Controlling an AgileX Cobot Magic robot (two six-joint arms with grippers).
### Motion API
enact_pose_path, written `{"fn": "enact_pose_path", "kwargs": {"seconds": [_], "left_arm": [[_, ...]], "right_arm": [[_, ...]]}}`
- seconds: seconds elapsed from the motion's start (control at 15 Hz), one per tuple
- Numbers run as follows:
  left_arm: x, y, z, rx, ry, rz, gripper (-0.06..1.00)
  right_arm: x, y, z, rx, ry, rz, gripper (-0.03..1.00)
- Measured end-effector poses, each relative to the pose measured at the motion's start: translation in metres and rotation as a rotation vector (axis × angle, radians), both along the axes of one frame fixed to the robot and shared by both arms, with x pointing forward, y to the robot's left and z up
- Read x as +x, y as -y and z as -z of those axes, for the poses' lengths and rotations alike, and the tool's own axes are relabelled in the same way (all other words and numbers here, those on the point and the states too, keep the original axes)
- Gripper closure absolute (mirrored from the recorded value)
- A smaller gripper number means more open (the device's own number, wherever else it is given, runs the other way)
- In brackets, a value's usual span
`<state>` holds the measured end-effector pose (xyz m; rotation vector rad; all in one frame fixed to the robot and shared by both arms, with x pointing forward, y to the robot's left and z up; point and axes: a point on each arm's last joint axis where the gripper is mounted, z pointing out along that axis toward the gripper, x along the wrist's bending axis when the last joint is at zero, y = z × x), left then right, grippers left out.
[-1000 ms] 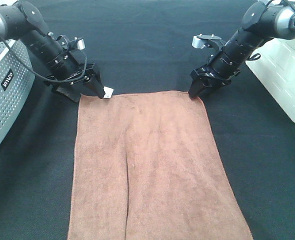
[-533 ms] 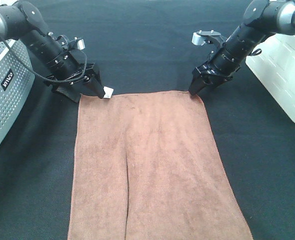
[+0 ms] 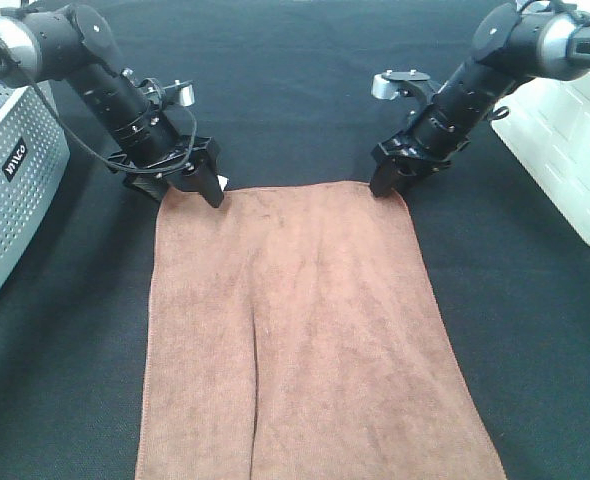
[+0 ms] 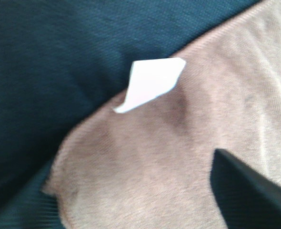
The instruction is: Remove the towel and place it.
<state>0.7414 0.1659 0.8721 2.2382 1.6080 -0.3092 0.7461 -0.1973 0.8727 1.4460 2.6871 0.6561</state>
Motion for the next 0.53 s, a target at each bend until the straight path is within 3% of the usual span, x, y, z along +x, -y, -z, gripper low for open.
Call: {"fn": "enact_pose_path", "kwargs": {"seconds": [0.53], "left_arm": [[-0.0002,-0.0044,0.0064,0.053,-0.004,0.011,0.88]], "right_arm": [[0.0031,0.0024,0.0014,-0.027,0.024,0.035,0.97]]}}
